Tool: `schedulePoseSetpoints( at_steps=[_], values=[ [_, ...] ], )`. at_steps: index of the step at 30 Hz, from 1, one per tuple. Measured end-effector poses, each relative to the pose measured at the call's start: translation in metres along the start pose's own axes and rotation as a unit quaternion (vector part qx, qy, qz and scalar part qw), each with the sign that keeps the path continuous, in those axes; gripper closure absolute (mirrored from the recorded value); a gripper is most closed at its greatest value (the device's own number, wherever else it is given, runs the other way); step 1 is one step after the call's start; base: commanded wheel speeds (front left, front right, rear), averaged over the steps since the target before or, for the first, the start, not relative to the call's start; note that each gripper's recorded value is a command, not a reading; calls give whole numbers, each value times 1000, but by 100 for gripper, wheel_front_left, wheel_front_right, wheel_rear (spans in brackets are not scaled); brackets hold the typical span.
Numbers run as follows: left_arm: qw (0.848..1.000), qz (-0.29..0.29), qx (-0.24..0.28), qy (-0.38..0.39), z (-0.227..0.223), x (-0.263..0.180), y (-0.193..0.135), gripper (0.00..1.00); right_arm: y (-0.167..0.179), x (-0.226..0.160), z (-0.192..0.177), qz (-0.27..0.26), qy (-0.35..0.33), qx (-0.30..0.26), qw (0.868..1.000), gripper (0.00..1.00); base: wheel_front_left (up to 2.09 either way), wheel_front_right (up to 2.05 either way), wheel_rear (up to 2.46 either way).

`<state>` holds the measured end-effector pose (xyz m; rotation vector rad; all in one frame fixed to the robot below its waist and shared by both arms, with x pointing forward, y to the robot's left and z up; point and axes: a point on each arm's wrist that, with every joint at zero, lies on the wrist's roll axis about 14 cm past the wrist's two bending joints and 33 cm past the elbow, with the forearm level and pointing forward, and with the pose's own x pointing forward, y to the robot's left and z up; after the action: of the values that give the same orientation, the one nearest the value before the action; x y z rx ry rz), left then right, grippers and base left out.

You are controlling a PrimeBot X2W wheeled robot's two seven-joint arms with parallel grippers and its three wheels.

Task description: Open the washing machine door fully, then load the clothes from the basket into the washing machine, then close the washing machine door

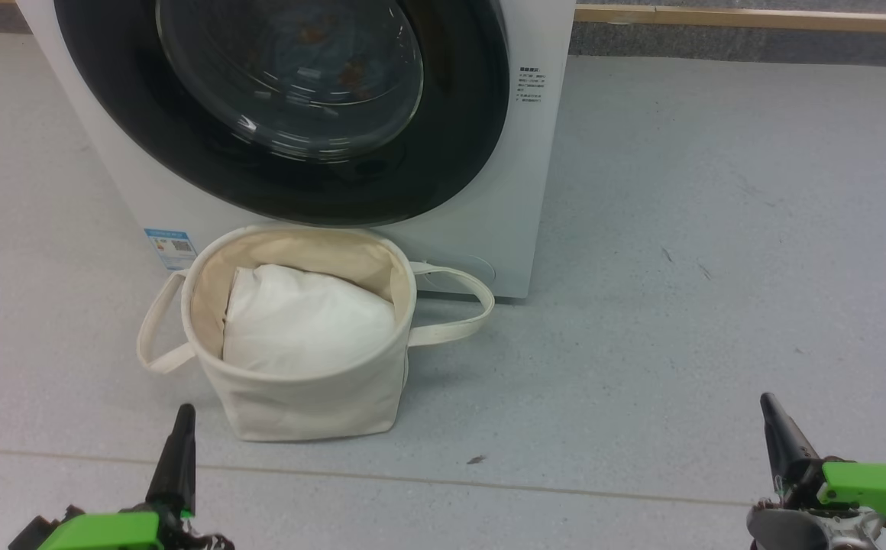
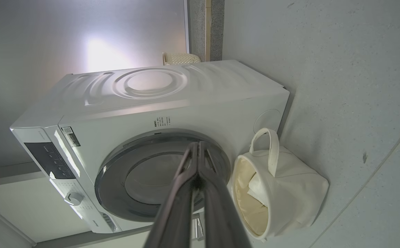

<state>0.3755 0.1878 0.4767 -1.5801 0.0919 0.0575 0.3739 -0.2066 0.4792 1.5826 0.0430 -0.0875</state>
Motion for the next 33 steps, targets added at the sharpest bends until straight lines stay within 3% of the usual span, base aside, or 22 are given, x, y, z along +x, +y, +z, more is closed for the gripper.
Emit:
schedulePoseSetpoints(
  at_steps=[33],
  values=[
    [1000,0,0,0,0,0,0,100,0,0,0,0,-1,2,1000,100,0,0,0]
  ],
)
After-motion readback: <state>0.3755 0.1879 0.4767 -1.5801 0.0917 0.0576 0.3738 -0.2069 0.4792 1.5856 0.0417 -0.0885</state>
